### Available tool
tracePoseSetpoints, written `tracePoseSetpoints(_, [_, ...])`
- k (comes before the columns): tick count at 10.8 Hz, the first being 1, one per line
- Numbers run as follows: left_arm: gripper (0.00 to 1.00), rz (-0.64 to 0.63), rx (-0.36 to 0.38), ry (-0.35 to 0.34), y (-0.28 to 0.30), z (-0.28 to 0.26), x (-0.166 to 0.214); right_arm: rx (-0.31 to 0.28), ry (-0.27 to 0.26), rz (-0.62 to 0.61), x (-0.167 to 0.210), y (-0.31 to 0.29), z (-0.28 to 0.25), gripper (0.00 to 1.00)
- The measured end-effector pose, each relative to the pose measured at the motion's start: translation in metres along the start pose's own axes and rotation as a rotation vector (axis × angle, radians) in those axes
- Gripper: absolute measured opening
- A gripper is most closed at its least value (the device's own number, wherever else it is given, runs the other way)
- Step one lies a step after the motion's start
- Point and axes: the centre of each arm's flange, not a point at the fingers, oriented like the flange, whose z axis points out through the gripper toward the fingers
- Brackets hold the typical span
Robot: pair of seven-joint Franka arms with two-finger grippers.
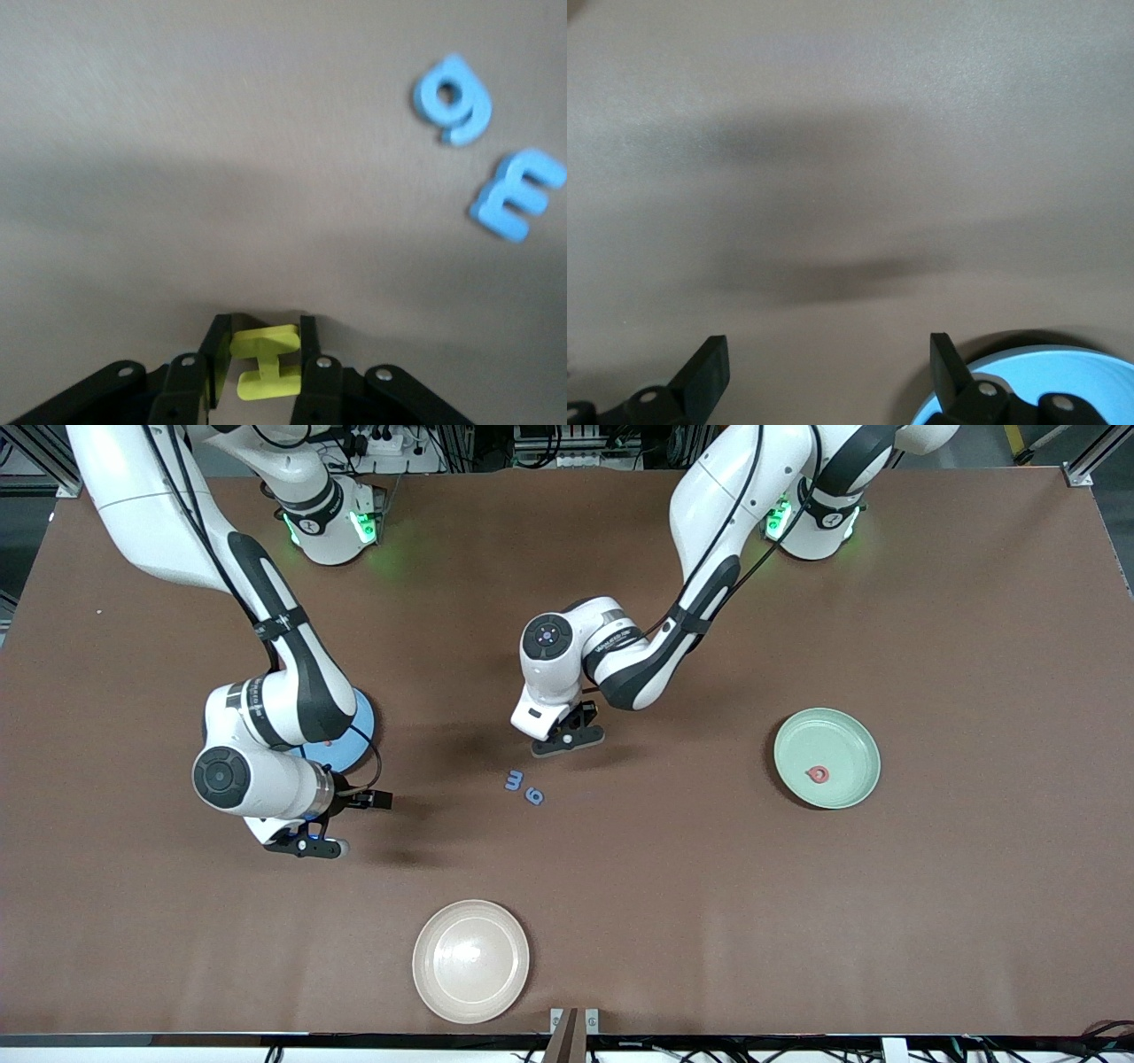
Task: Sort upper and lower case letters into plates
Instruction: 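Grasp the yellow H with the left gripper while the right gripper reaches m, then carry the yellow H to the green plate and release it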
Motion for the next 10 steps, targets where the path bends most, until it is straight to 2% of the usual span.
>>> tracePoseSetpoints(3, [0.35, -0.067, -0.039, 0.047, -0.019, -0.076, 0.056, 0.012, 0.009, 0.018, -0.003, -0.019, -0.001, 1.00])
tracePoseSetpoints(5, [0.35, -0.105, -0.067, 0.057, -0.049, -0.137, 0.102, 0.045, 0.057, -0.006, -0.011, -0.059, -0.002, 1.00])
tracePoseSetpoints(6, [0.35, -0.093, -0.058, 0.054, -0.072, -0.160, 0.127, 0.060, 0.080, -0.011, -0.018, -0.083, 0.002, 1.00])
tracePoseSetpoints(8, [0.35, -0.035, -0.037, 0.009, -0.125, -0.188, 0.173, 0.060, 0.100, -0.033, -0.042, -0.137, 0.023, 1.00])
tracePoseSetpoints(10, [0.35, 0.036, -0.034, -0.058, -0.195, -0.202, 0.226, 0.016, 0.113, -0.052, -0.066, -0.178, 0.043, 1.00])
